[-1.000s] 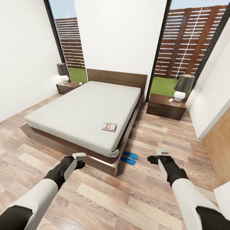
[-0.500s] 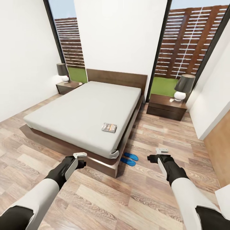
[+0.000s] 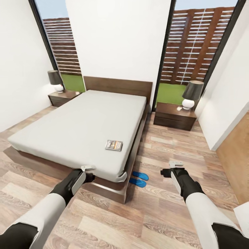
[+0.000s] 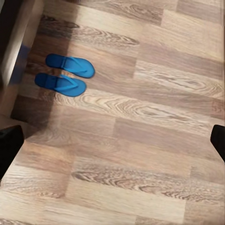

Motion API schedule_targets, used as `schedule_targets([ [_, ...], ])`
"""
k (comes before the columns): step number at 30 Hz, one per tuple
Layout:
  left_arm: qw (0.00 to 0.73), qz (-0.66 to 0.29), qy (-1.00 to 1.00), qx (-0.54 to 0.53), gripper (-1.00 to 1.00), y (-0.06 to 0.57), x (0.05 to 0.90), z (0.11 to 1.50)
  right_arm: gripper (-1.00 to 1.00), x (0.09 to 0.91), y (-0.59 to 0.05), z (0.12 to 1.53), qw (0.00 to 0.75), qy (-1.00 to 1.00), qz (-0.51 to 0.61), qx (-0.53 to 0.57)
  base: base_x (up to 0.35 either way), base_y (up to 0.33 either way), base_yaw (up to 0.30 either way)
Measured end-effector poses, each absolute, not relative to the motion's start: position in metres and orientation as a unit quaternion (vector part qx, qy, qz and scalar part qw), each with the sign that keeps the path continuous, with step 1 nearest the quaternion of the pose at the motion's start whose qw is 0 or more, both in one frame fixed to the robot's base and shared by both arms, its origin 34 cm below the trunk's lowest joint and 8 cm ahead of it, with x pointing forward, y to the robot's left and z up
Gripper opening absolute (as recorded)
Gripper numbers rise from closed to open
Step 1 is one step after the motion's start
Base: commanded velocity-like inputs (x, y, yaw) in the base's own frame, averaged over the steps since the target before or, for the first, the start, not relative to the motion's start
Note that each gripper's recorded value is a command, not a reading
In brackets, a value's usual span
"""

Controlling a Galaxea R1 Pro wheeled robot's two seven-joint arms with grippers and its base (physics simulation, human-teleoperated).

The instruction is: In the bedroom, move the book from the bed onto either nightstand, and place the two sandals side by side next to the bed.

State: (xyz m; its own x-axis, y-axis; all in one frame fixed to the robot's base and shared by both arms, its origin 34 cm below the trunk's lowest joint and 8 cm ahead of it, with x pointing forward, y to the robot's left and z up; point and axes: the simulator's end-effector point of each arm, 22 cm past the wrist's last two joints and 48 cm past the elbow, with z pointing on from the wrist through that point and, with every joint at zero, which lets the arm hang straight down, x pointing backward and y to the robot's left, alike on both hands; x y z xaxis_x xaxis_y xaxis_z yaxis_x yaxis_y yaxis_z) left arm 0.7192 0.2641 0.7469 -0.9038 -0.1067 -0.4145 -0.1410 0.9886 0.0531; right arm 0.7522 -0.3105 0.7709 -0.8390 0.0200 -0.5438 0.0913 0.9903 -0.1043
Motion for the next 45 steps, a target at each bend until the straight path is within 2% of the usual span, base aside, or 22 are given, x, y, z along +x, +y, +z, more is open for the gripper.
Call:
schedule_targets([
  [8,0.21,0.041,0.975,-0.063,1.0,0.2635,0.7192,0.7469,1.0,0.7517,-0.3087,0.7701,0.281,0.957,-0.063,0.027,0.296,0.21,-0.258],
  [19,0.21,0.04,0.975,-0.062,1.0,0.262,0.7192,0.7468,1.0,0.7528,-0.3108,0.7718,0.283,0.957,-0.067,0.026,0.287,0.218,-0.049],
  [33,0.212,0.039,0.974,-0.062,1.0,0.2606,0.7203,0.7492,1.0,0.7534,-0.3107,0.7742,0.284,0.956,-0.066,0.027,0.282,0.206,-0.256],
  [45,0.215,0.04,0.974,-0.061,1.0,0.2611,0.7216,0.7518,1.0,0.7543,-0.3113,0.7768,0.286,0.956,-0.066,0.028,0.069,0.032,-0.282],
])
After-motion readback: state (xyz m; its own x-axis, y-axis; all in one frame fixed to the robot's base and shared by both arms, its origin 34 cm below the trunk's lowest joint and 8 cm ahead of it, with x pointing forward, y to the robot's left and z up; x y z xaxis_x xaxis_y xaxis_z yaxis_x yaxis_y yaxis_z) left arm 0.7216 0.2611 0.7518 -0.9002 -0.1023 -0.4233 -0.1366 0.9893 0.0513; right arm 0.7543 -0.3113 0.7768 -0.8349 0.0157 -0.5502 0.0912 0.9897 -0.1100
